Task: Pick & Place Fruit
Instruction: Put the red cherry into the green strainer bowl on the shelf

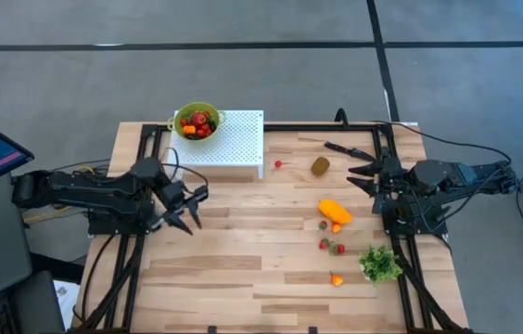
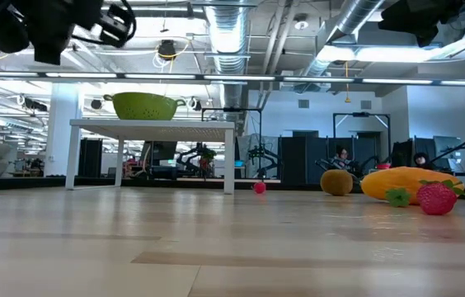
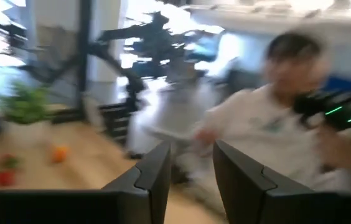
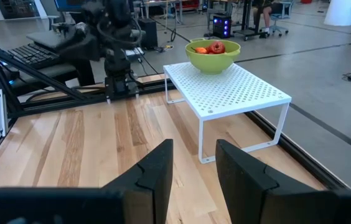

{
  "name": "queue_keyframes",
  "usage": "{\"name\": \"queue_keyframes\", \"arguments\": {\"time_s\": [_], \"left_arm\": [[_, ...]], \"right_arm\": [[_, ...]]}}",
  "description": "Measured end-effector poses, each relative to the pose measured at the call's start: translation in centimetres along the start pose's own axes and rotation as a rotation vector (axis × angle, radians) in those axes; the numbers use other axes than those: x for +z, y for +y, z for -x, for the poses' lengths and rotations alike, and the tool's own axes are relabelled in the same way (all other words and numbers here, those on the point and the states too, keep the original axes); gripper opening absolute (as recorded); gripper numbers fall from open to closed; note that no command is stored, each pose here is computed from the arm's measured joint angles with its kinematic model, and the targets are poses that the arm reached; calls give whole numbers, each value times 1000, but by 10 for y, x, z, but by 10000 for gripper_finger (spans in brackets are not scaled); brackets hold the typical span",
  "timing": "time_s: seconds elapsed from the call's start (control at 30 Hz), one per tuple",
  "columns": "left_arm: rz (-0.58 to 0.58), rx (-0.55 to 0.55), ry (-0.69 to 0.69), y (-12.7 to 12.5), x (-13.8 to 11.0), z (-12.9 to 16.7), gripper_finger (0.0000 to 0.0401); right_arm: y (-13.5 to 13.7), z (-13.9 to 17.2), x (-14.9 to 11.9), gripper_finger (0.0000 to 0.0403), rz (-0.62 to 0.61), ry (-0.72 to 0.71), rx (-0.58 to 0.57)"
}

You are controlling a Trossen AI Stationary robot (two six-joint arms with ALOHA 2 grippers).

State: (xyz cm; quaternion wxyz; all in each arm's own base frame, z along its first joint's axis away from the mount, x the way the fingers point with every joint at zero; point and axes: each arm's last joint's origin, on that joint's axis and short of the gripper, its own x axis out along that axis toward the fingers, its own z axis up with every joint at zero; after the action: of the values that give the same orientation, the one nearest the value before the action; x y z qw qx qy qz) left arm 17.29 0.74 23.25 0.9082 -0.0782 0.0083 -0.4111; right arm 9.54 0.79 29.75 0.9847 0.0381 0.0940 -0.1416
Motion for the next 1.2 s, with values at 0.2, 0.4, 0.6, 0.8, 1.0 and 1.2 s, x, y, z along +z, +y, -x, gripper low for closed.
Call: {"name": "queue_keyframes", "arguments": {"time_s": [0.2, 0.4, 0.6, 0.8, 1.0, 1.2], "left_arm": [[-307, 178, 110, 3, -39, -14, 110], [-376, 201, 266, 2, -71, -32, 110], [-603, 364, 460, -2, -94, -51, 110], [-707, 574, 502, -5, -99, -62, 110], [-449, 767, 344, -3, -97, -66, 110], [-143, 889, 280, 6, -111, -64, 102]], "right_arm": [[0, 0, 0, 116, 0, 0, 0], [0, 0, 0, 116, 0, 0, 0], [0, 0, 0, 116, 103, 0, -2], [0, 0, 0, 116, 343, 0, -2], [1, 0, 3, 116, 289, -30, -2], [4, -7, 21, 116, 110, -182, -26]]}}
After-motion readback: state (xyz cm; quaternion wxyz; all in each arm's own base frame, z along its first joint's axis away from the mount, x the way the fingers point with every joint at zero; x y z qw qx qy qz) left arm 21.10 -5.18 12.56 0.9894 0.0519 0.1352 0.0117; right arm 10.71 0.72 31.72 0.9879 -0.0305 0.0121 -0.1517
